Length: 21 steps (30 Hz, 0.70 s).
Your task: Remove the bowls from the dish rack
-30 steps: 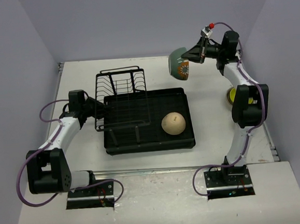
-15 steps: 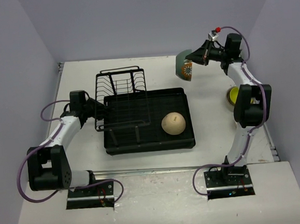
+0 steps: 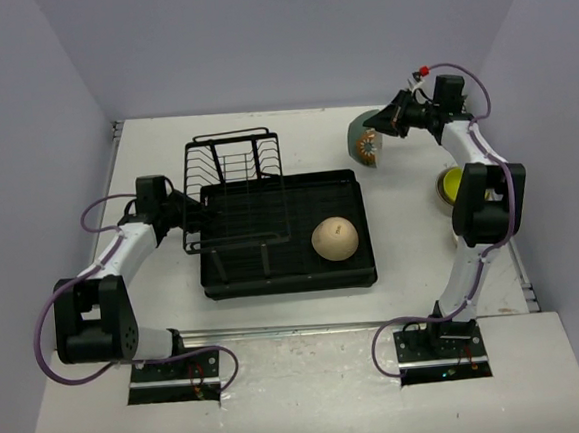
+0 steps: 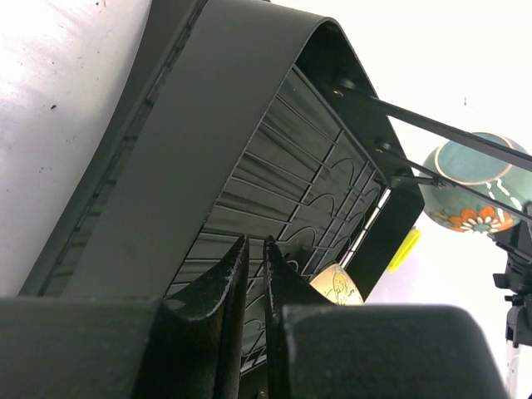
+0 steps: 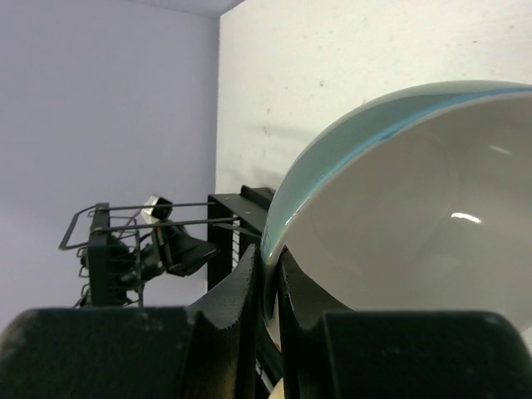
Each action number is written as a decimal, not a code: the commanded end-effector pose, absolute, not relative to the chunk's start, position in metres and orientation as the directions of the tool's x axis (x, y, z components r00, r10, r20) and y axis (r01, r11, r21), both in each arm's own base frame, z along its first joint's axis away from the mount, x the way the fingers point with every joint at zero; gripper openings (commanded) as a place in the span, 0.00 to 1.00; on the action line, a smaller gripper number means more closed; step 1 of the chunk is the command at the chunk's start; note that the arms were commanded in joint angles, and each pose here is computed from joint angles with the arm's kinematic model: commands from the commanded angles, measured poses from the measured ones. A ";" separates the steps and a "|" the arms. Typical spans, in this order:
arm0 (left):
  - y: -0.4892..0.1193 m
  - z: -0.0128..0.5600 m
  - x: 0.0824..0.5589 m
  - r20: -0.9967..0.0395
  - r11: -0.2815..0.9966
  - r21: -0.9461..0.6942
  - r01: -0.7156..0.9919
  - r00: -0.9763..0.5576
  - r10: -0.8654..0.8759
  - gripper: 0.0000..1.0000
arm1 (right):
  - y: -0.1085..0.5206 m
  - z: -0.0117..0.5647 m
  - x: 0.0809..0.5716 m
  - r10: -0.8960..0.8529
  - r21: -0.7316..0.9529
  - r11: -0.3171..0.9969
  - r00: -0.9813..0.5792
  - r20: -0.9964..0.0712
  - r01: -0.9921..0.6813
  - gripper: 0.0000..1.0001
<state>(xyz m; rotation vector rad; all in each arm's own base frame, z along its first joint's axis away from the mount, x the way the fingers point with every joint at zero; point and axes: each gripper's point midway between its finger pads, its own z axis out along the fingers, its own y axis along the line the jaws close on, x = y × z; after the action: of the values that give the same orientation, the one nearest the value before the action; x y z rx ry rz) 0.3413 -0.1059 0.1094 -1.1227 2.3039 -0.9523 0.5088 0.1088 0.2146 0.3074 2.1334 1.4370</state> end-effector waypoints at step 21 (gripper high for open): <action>-0.107 0.114 0.344 -0.075 0.452 -0.747 -0.488 -0.613 -0.786 0.13 | 0.052 0.225 0.529 0.477 0.679 0.734 -0.716 -0.510 0.005 0.00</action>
<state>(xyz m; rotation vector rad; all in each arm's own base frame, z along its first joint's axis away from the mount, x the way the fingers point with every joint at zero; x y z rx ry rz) 0.3414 -0.1068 0.1096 -1.1159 2.3061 -0.9594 0.5166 0.0642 0.1666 0.4689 2.3482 0.9688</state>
